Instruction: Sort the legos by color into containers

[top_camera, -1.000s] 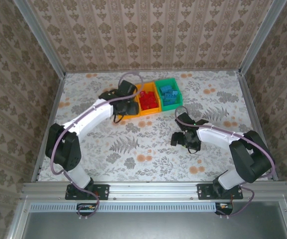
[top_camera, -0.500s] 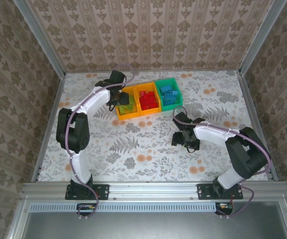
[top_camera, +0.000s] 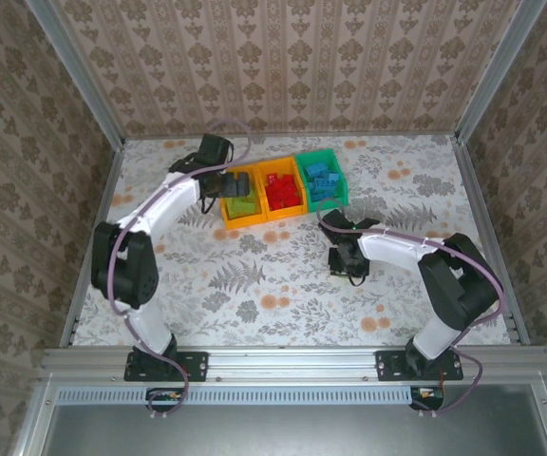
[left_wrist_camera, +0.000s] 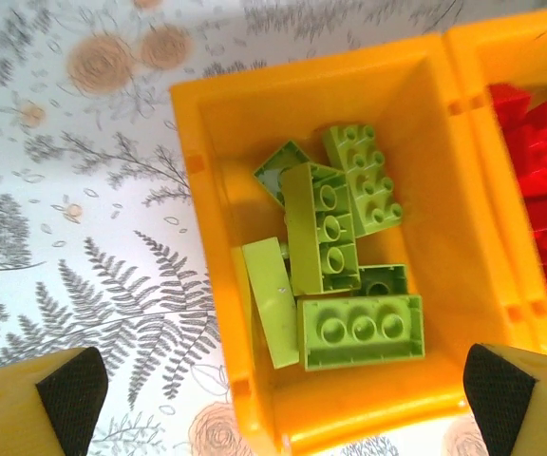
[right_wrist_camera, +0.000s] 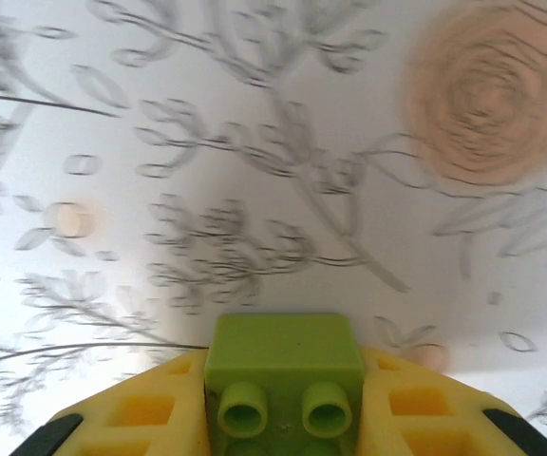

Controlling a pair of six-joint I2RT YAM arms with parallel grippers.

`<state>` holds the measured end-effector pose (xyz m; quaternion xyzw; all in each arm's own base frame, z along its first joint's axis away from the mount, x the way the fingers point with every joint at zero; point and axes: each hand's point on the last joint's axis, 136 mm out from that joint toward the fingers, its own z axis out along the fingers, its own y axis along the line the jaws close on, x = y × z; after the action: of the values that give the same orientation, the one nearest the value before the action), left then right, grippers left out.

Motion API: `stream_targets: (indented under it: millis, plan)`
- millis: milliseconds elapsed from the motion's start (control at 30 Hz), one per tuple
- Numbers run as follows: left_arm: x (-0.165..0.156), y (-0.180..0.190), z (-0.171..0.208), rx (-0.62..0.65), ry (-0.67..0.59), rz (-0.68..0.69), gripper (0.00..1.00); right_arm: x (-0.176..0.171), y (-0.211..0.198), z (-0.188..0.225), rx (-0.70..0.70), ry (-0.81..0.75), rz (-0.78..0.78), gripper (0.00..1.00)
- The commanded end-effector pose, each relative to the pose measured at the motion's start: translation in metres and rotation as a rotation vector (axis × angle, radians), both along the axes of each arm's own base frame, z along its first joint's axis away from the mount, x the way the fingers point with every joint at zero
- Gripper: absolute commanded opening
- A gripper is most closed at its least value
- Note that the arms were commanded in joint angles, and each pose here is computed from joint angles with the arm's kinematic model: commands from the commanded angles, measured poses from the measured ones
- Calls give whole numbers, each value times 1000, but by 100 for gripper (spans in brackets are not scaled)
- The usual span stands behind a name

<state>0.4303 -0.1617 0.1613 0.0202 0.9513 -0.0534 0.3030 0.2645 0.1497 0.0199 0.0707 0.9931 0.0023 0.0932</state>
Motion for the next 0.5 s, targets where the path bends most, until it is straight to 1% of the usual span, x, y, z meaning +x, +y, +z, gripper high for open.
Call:
stream_targets:
  millis: [0, 67, 133, 267, 367, 467]
  plan:
    - [-3, 11, 39, -31, -108, 41, 100, 26, 37, 22, 70, -89, 86, 26]
    - [-13, 20, 37, -35, -95, 57, 100, 39, 67, 36, 150, -123, 138, 25]
    - [-23, 28, 32, -52, -79, 71, 100, 57, 99, 53, 270, -167, 173, 24]
    - [-50, 48, 3, -99, -21, 136, 100, 96, 156, 85, 490, -219, 203, 24]
    - [-73, 62, -22, -95, 28, 175, 100, 124, 192, 106, 624, -240, 219, 24]
    - [-94, 72, -37, -88, 57, 193, 100, 150, 217, 117, 737, -229, 216, 24]
